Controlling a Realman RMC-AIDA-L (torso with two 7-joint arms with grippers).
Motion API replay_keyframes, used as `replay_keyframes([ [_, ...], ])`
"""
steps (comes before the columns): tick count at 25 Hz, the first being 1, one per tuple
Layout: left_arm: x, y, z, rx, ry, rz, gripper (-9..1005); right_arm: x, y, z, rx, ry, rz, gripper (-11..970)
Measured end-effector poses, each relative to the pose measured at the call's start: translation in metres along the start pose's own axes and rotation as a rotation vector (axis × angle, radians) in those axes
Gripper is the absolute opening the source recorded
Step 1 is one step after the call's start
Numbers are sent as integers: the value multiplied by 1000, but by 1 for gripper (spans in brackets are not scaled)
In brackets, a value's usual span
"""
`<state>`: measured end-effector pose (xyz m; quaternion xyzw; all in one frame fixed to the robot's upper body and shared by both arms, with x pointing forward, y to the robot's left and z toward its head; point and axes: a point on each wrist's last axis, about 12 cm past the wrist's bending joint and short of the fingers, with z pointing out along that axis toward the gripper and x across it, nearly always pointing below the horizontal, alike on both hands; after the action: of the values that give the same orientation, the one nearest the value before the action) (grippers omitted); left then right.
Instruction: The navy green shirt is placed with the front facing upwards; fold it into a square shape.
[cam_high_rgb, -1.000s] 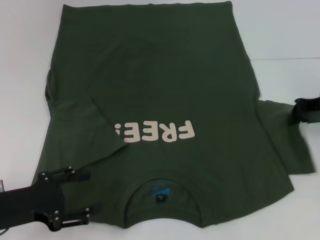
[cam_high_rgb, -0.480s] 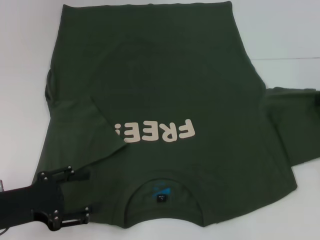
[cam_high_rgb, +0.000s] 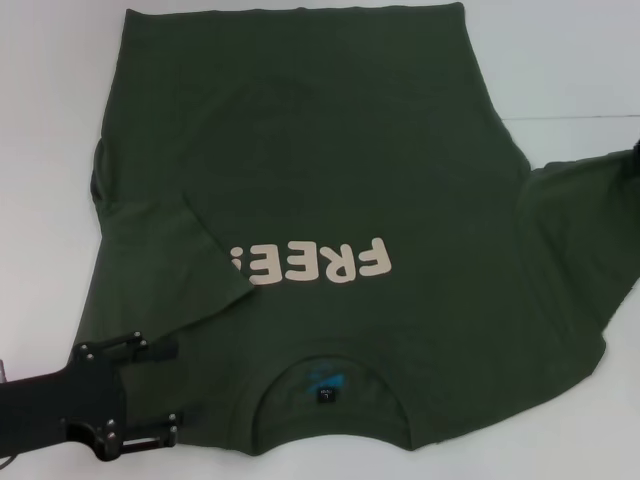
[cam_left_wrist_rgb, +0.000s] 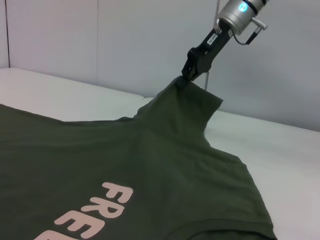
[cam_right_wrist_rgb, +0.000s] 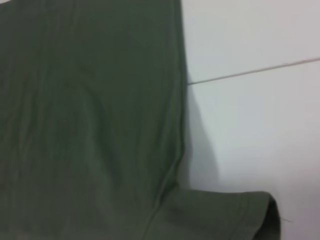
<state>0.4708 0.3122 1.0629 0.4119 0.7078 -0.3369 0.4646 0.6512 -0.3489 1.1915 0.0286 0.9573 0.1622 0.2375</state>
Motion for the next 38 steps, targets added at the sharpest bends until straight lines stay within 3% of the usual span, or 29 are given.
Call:
replay_keyframes([
  [20, 1, -1, -1, -3, 0, -4, 795, -7, 75, 29, -81, 107, -148, 12],
  [26, 0, 0, 0, -1, -1, -3, 795, -9, 85, 42, -95, 89, -131, 12],
  [38, 0, 0, 1, 0, -2, 1, 794, -17, 87, 51, -133, -12, -43, 12],
])
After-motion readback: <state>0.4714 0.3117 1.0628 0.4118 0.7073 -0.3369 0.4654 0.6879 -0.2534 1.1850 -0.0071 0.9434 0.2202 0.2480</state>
